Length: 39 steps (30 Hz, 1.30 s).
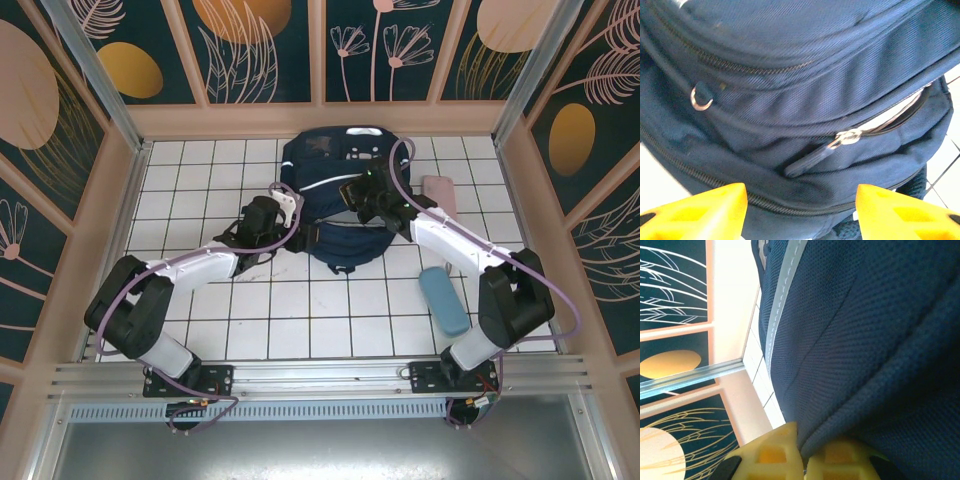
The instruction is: Pack the student bag
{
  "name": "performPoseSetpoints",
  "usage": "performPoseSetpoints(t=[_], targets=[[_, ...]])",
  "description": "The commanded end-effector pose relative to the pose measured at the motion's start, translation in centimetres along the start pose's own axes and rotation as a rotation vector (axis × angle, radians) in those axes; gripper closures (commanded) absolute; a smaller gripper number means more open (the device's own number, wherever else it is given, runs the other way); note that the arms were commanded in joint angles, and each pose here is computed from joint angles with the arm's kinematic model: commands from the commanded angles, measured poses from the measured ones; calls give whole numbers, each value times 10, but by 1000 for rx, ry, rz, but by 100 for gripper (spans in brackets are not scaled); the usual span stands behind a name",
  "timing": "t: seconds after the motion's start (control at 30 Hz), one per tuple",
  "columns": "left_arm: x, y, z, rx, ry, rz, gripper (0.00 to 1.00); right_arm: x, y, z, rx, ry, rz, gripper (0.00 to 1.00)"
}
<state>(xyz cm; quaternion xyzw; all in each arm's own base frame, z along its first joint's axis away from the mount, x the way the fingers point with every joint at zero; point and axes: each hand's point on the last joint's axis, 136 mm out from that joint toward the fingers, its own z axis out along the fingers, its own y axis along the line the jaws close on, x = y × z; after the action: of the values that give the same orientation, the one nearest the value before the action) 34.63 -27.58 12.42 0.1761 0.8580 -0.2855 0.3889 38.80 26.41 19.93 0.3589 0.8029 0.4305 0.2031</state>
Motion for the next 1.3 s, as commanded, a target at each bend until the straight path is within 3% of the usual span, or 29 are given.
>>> performPoseSetpoints(t=[0.0,0.1,0.2,0.4,0.57,0.67,0.73,0.8,0.97,1.27], targets=[[-14,-7,-11,28,-84,93,39,23,74,-44,-263,100,-70,100],[-5,4,-7,-10,-65,113,36,26,81,-52,-286,112,-76,100],[1,0,0,51,-19,62,36,25,86,-60,-304,110,-82,100],[-5,-17,2,149,-51,49,37,28,87,-64,-315,123,-77,100],[-11,-27,8,210,-52,43,54,30,84,-62,-307,135,-68,100],[-14,-30,7,226,-70,49,73,28,82,-61,-300,127,-62,100],[-17,-33,2,238,-89,62,80,27,78,-61,-288,119,-60,100],[-17,-41,-5,281,-105,84,80,27,77,-60,-285,118,-57,100],[-8,-62,-13,415,-70,100,67,25,77,-59,-280,106,-56,100],[-8,-64,-11,437,-68,71,59,10,72,-58,-269,76,-37,100]])
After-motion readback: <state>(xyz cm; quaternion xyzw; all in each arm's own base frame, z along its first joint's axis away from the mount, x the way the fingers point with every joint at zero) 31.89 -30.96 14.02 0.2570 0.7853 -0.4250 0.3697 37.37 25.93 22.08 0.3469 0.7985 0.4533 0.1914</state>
